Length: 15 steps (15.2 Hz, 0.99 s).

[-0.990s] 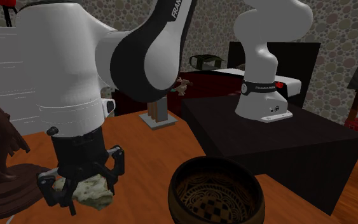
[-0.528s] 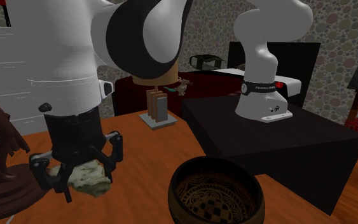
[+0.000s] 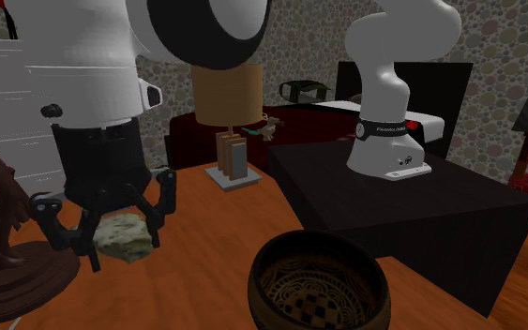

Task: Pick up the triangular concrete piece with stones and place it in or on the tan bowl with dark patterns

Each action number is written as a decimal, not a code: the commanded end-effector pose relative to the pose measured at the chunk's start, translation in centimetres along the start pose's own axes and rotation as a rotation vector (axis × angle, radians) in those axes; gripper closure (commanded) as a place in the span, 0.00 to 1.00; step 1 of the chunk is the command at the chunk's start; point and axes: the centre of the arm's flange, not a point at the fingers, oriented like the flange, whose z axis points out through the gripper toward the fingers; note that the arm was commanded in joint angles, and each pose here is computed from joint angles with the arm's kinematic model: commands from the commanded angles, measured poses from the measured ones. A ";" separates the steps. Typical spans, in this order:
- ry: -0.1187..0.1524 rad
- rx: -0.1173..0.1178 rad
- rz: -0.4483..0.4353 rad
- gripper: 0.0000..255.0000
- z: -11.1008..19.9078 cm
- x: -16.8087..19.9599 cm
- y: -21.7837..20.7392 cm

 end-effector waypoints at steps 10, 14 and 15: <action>0.000 0.000 0.000 1.00 -3.5 -3.4 3.9; 0.000 0.000 0.000 1.00 -3.6 -6.9 7.9; 0.000 0.000 0.000 1.00 -3.6 -7.7 8.9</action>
